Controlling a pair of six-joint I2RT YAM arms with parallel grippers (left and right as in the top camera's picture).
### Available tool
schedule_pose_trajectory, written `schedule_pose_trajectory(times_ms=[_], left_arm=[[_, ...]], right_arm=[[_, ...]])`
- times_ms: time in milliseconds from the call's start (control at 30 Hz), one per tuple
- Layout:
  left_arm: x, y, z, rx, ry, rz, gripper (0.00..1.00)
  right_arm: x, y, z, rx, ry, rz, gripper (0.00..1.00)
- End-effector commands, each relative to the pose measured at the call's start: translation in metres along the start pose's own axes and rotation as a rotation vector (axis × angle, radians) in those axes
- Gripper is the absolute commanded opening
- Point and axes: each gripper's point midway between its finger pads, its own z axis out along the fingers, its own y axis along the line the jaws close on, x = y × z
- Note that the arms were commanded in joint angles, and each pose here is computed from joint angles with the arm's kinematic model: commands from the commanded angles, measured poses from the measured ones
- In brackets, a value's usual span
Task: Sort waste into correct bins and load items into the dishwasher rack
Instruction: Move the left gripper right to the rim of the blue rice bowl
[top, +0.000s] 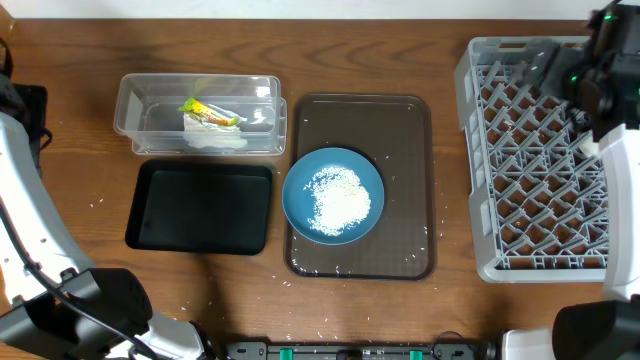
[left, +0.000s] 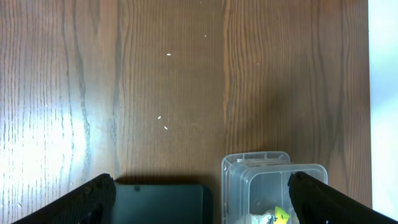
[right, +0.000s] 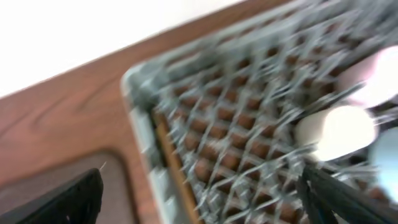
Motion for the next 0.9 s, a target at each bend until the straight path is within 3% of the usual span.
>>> schedule_pose_trajectory(times_ms=[0, 400, 433, 567, 700, 867], left_arm=[[-0.002, 0.003, 0.003, -0.022, -0.011, 0.015, 0.92], [0.001, 0.002, 0.003, -0.012, 0.005, 0.015, 0.92], [0.007, -0.001, 0.003, 0.005, 0.041, 0.016, 1.00], [0.061, -0.009, -0.008, 0.095, 0.343, 0.052, 0.98], [0.115, -0.023, -0.034, 0.260, 0.579, 0.325, 0.98], [0.179, -0.023, -0.065, 0.340, 0.701, 0.663, 0.98]], right_arm=[[-0.025, -0.034, -0.007, 0.143, -0.085, 0.020, 0.99], [-0.024, -0.046, -0.007, 0.159, -0.077, 0.036, 0.99], [-0.024, -0.045, -0.007, 0.159, -0.076, 0.035, 0.99], [-0.024, -0.045, -0.007, 0.159, -0.077, 0.035, 0.99], [-0.024, -0.045, -0.007, 0.159, -0.077, 0.035, 0.99], [-0.024, -0.045, -0.007, 0.159, -0.077, 0.035, 0.99]])
